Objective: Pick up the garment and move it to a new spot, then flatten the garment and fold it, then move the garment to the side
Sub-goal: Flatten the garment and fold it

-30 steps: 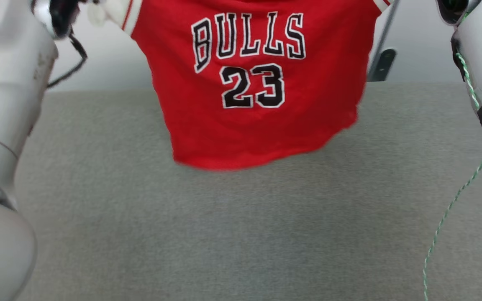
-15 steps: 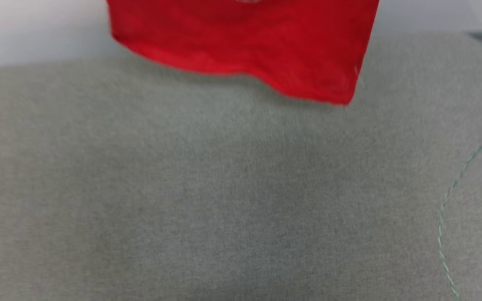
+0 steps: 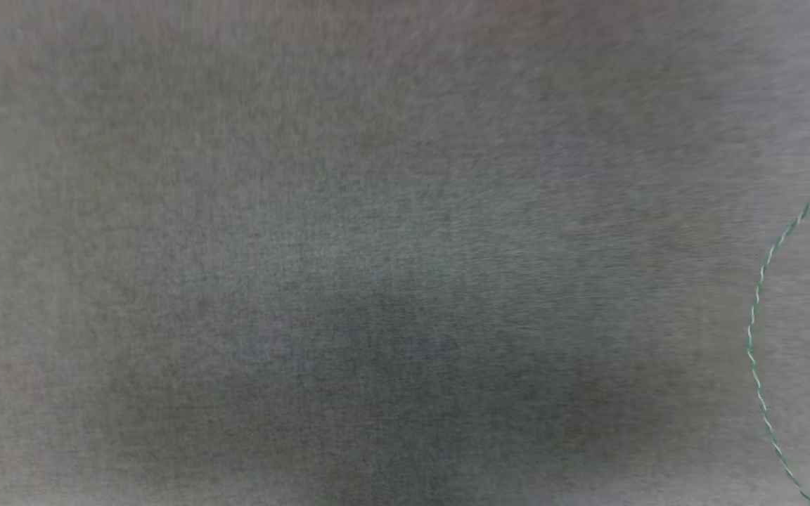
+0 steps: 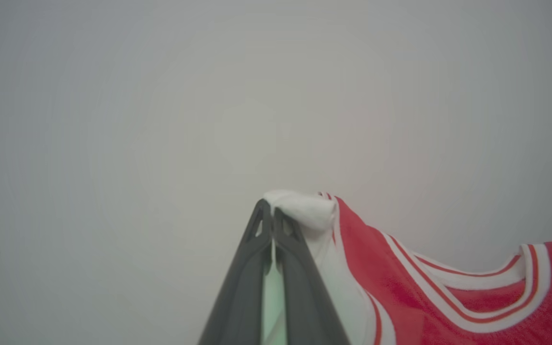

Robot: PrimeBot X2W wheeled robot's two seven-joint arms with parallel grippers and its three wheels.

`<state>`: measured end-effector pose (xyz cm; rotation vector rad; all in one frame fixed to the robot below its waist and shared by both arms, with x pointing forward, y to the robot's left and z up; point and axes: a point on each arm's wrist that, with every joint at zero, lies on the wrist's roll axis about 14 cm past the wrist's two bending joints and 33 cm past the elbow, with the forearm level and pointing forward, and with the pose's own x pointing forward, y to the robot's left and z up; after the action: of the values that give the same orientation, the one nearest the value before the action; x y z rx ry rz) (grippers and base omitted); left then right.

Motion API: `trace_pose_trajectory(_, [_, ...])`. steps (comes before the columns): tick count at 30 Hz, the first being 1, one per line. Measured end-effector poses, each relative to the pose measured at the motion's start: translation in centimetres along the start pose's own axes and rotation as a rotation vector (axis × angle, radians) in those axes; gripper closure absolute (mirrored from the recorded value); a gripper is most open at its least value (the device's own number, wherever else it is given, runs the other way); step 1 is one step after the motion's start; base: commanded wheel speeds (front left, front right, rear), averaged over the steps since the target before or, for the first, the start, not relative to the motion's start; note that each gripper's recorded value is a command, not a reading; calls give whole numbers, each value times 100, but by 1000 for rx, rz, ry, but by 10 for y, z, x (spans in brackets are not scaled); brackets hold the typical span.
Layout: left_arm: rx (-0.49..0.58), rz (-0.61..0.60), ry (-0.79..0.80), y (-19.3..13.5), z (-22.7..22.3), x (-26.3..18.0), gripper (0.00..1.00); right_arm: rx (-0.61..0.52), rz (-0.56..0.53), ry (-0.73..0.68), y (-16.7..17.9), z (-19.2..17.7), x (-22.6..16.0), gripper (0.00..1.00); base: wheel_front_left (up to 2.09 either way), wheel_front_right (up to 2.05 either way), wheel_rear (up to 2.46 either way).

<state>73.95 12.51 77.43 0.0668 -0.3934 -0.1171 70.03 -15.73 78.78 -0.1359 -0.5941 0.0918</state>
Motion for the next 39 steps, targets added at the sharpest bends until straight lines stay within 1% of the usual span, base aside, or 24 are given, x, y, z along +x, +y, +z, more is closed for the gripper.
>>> trace_pose_trajectory(2, [-8,19,-27,6,-5,7,100,-8,-9,-38,3,-12,0,100,0,0,0])
trace_pose_trajectory(4, [-21,37,-47,10,-9,13,100,-22,-15,-31,5,-35,-4,100,0,0,0])
trace_pose_trajectory(7, [-31,32,-70,9,-17,18,100,-23,-23,-39,9,-57,-5,100,0,0,0])
trace_pose_trajectory(8, [-50,37,-60,10,-26,18,100,-11,-22,-33,12,-66,-5,100,0,0,0])
trace_pose_trajectory(10, [-23,25,-35,8,-47,16,100,20,-24,-2,17,-89,-9,100,0,0,0])
trace_pose_trajectory(12, [-26,34,-12,12,-65,14,100,45,-13,36,26,-113,-13,100,0,0,0])
trace_pose_trajectory(17, [-20,52,131,24,-136,-6,100,142,16,155,52,-170,-31,100,0,0,0])
trace_pose_trajectory(18, [-11,54,152,25,-144,-10,100,162,22,176,57,-177,-33,100,0,0,0])
trace_pose_trajectory(19, [12,43,174,26,-150,-13,100,155,47,194,65,-181,-36,100,0,0,0])
trace_pose_trajectory(21, [5,30,232,23,-165,-22,100,193,63,244,75,-193,-44,100,0,0,0])
trace_pose_trajectory(23, [16,27,328,24,-186,-37,100,200,99,301,87,-203,-56,100,0,0,0])
trace_pose_trajectory(25, [8,39,399,30,-198,-51,100,224,117,348,96,-208,-65,100,0,0,0])
trace_pose_trajectory(27, [26,49,443,38,-198,-61,100,260,121,396,100,-208,-73,100,0,0,0])
trace_pose_trajectory(28, [17,53,462,40,-197,-65,100,247,138,409,103,-205,-75,100,0,0,0])
trace_pose_trajectory(29, [13,55,486,41,-198,-71,100,263,138,416,104,-200,-77,100,0,0,0])
trace_pose_trajectory(30, [39,45,501,41,-199,-78,100,282,135,429,104,-196,-79,100,0,0,0])
trace_pose_trajectory(31, [35,42,515,40,-201,-85,100,274,150,456,106,-195,-85,100,0,0,0])
trace_pose_trajectory(32, [3,50,540,39,-204,-95,100,285,158,495,109,-197,-95,100,0,0,0])
trace_pose_trajectory(34, [23,30,587,38,-207,-114,100,287,185,567,116,-198,-116,100,0,0,0])
trace_pose_trajectory(35, [-1,43,593,39,-205,-120,100,282,201,592,120,-194,-123,100,0,0,0])
trace_pose_trajectory(38, [6,35,629,44,-199,-145,100,298,242,636,130,-177,-141,100,0,0,0])
trace_pose_trajectory(39, [-20,47,653,45,-200,-155,100,315,248,659,133,-174,-149,100,0,0,0])
